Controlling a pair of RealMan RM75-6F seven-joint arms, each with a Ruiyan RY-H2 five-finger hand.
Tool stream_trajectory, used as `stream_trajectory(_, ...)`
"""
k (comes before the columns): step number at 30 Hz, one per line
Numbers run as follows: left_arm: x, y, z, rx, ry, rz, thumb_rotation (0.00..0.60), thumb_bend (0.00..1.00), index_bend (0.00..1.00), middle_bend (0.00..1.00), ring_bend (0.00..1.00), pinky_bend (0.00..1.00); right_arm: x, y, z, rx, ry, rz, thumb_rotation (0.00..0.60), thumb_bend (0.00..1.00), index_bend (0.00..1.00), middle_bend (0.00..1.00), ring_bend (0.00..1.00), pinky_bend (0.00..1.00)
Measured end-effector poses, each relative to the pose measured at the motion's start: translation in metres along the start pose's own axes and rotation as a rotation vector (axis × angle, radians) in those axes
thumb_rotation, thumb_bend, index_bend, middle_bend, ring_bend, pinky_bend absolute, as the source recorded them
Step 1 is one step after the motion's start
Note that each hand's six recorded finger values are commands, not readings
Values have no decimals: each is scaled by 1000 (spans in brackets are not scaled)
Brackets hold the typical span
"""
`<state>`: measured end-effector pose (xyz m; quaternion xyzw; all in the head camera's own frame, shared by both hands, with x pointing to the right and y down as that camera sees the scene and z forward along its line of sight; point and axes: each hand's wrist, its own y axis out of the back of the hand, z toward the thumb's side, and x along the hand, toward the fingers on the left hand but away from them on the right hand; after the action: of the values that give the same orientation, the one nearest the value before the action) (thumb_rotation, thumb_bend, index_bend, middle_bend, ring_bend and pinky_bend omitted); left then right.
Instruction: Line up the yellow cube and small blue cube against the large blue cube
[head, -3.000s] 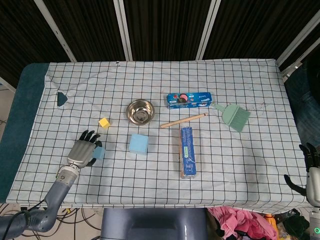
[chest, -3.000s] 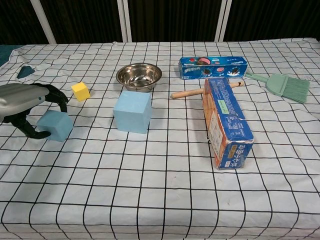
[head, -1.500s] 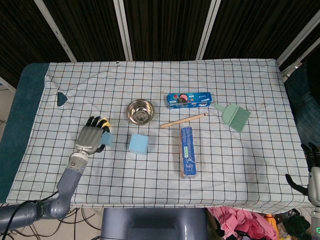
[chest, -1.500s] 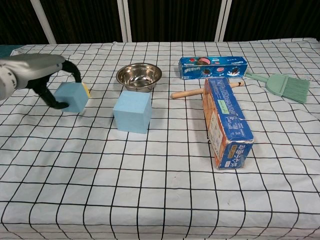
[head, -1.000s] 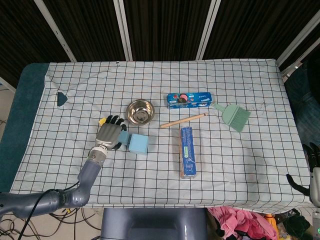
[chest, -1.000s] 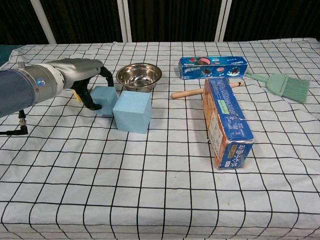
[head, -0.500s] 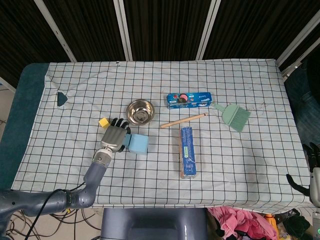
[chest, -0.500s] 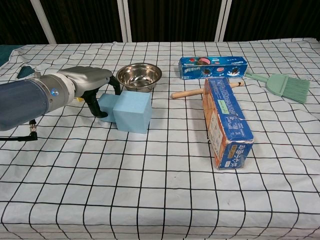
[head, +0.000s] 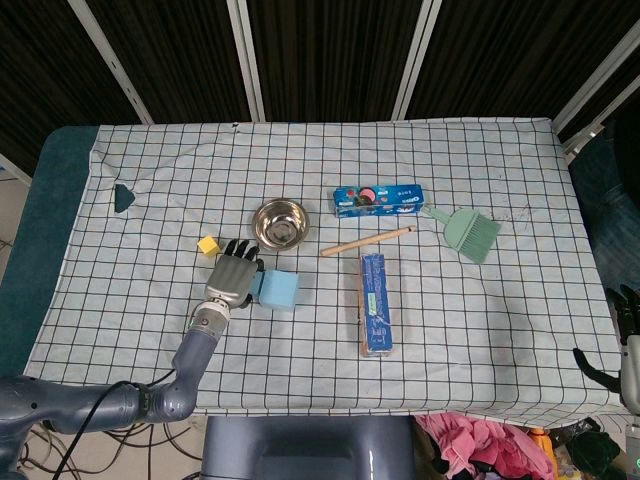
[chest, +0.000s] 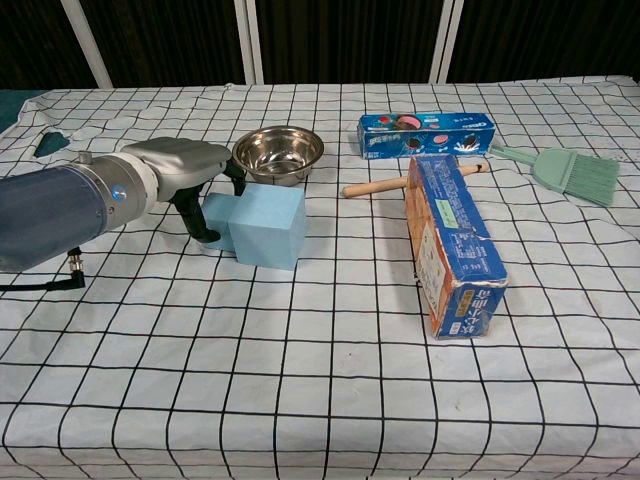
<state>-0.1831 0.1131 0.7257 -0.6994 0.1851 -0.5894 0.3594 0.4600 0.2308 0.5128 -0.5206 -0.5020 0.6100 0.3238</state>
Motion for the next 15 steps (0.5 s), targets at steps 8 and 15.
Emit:
stream_trajectory(8, 0, -2, 4, 0, 0, -7, 600, 117, 160, 110, 0, 0, 0, 0, 0, -1, 0, -1, 600, 177, 102, 48, 200, 119)
stream_trajectory(15, -2, 5, -1, -1, 8, 7, 600, 105, 113, 97, 0, 0, 0, 1, 0, -3, 1, -3, 600, 178, 103, 48, 200, 119)
